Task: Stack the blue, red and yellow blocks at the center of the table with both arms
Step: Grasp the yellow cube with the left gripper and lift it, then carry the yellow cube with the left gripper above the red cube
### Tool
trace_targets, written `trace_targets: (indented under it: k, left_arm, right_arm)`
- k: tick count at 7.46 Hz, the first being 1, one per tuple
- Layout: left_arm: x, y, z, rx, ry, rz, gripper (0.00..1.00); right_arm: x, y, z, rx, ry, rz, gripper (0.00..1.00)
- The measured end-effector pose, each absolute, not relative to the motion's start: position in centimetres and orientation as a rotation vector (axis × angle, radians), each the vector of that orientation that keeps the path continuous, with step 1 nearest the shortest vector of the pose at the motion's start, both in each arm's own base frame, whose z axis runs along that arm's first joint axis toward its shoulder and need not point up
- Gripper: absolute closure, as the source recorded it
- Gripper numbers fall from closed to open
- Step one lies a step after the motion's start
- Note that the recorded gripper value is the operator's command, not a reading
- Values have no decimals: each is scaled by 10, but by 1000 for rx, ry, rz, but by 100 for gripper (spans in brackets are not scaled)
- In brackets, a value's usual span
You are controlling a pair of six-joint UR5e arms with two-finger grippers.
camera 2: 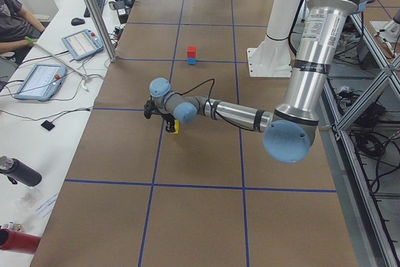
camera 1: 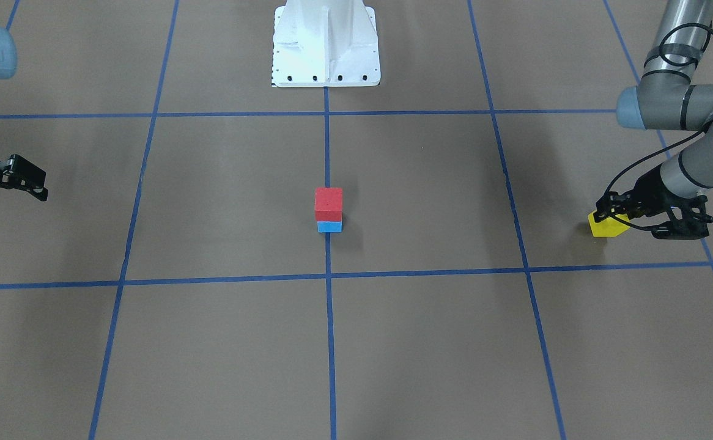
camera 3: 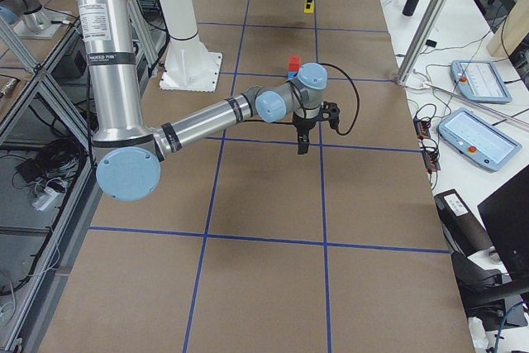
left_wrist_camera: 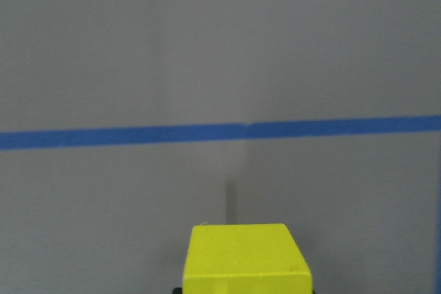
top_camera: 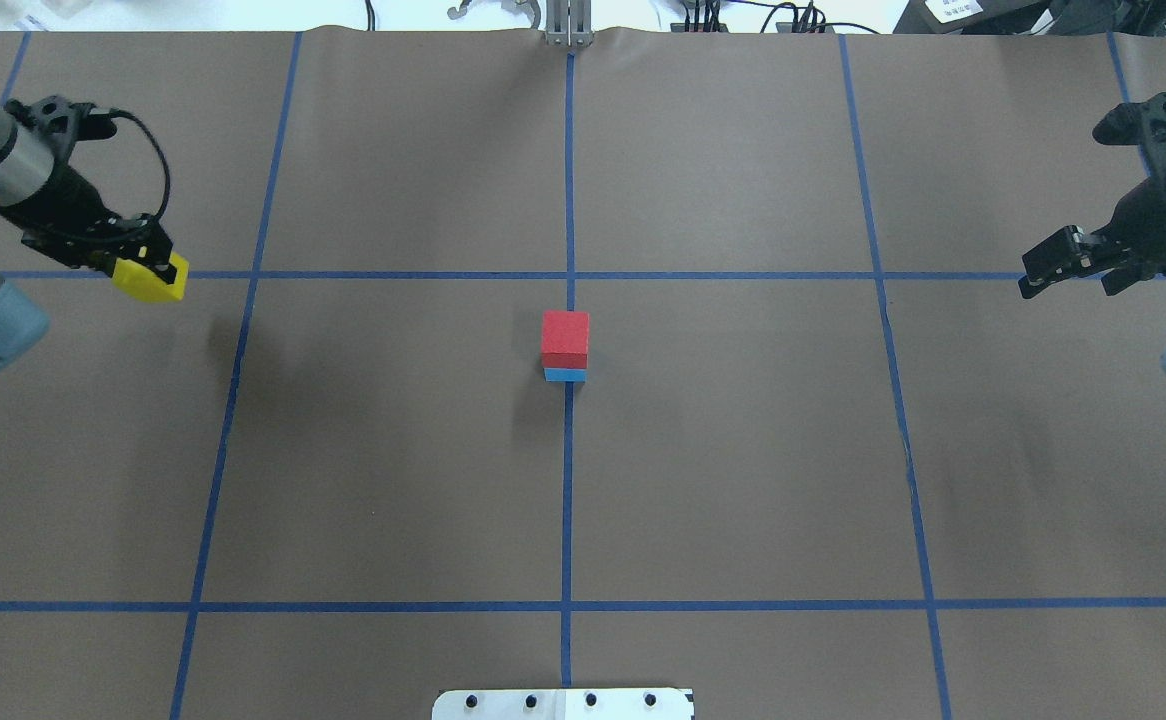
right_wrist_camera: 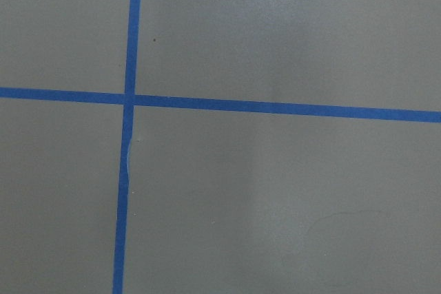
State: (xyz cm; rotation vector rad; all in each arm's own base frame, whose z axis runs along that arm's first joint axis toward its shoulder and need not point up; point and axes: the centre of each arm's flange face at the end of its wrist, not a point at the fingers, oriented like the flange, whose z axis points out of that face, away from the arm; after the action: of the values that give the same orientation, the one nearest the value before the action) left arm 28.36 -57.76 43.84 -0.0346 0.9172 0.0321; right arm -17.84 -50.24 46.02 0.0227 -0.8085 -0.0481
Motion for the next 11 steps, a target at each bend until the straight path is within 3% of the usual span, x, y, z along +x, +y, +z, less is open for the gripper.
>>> trace_targets:
  k: [3, 6, 11]
  left_arm:
    - [422, -540, 249, -60, 965, -45, 100]
    - [500, -493, 116, -50, 910, -86, 100]
    - [565, -469, 86, -15, 832, -9, 100]
  right_arm:
    - [-178, -503, 461, 23, -808, -47, 0]
    - [-179, -503, 464, 17, -805, -47, 0]
    - [-179, -503, 463, 18, -805, -45, 0]
